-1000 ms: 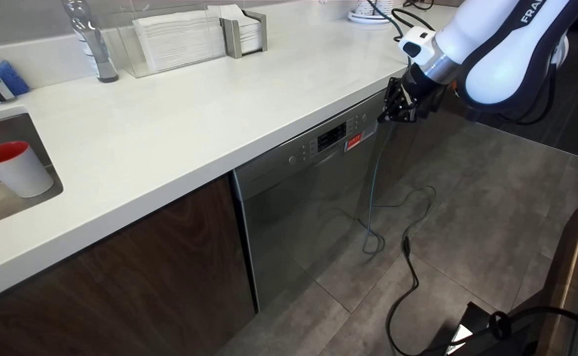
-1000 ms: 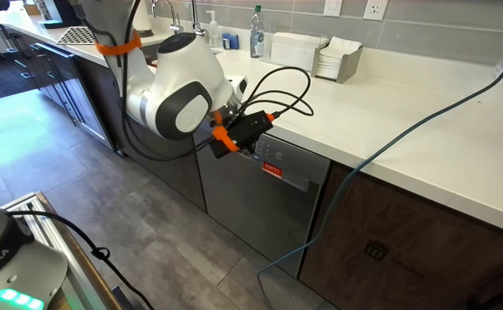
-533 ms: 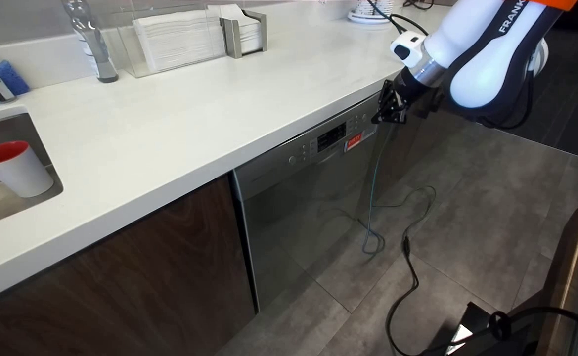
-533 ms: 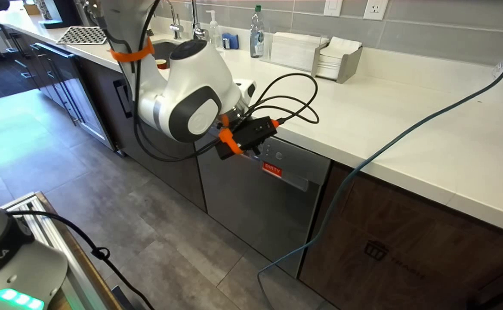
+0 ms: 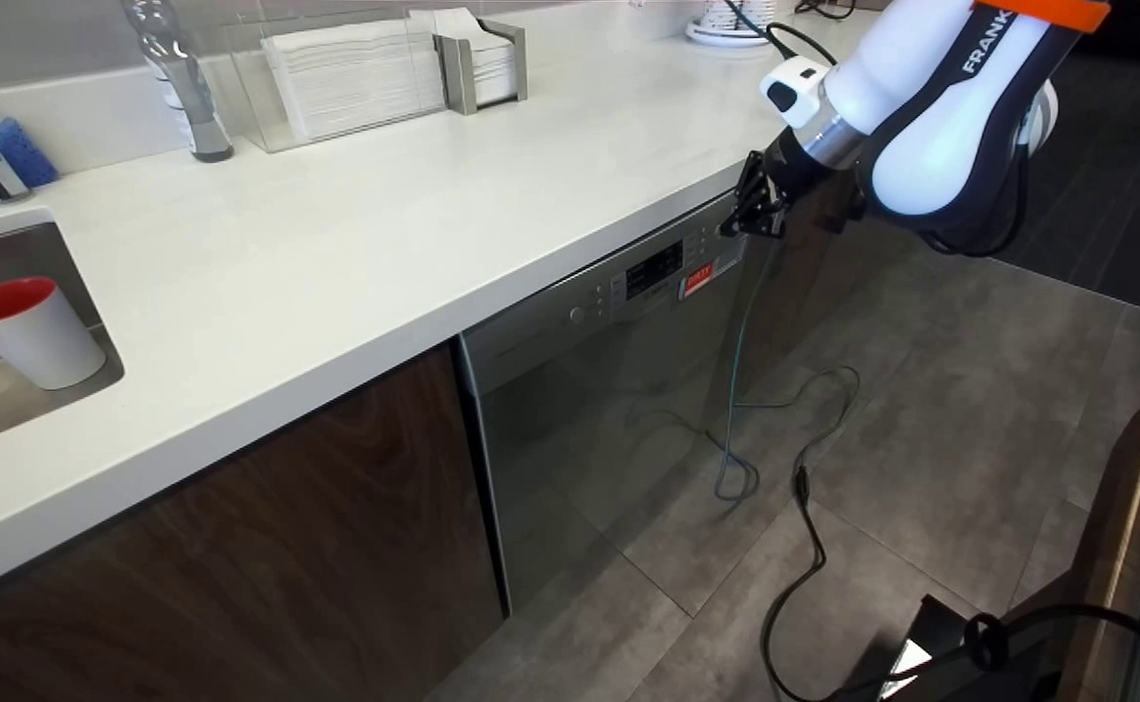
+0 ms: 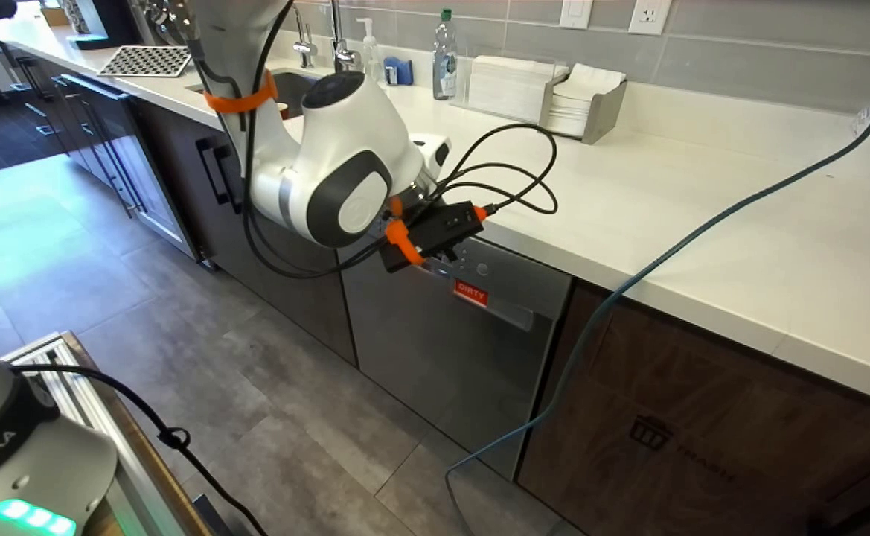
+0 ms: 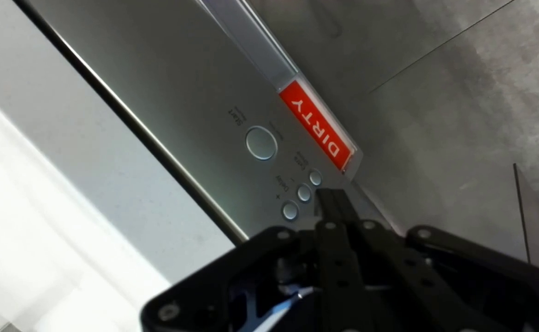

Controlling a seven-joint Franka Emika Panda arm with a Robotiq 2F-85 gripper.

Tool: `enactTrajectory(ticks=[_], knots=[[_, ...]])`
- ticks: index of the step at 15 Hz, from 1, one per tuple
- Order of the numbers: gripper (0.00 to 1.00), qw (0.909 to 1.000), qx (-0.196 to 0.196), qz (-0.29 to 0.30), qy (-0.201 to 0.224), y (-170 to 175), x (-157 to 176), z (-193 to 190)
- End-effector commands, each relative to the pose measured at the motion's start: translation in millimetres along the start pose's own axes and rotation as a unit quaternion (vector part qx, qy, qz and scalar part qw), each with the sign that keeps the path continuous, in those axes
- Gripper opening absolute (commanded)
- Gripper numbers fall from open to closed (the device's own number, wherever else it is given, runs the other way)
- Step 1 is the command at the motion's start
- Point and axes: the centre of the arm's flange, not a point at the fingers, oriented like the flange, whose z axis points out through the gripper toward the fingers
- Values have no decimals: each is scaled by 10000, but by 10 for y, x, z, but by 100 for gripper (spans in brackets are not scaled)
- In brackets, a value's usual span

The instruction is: Press a button on the right side of the dish washer

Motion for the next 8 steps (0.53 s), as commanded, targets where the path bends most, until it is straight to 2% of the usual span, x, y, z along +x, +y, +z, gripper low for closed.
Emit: enactTrajectory(ticks=[1, 8], knots=[[0, 9999, -72, 88, 119, 17, 2, 94], [0, 9996, -90, 233, 139, 44, -2, 118]])
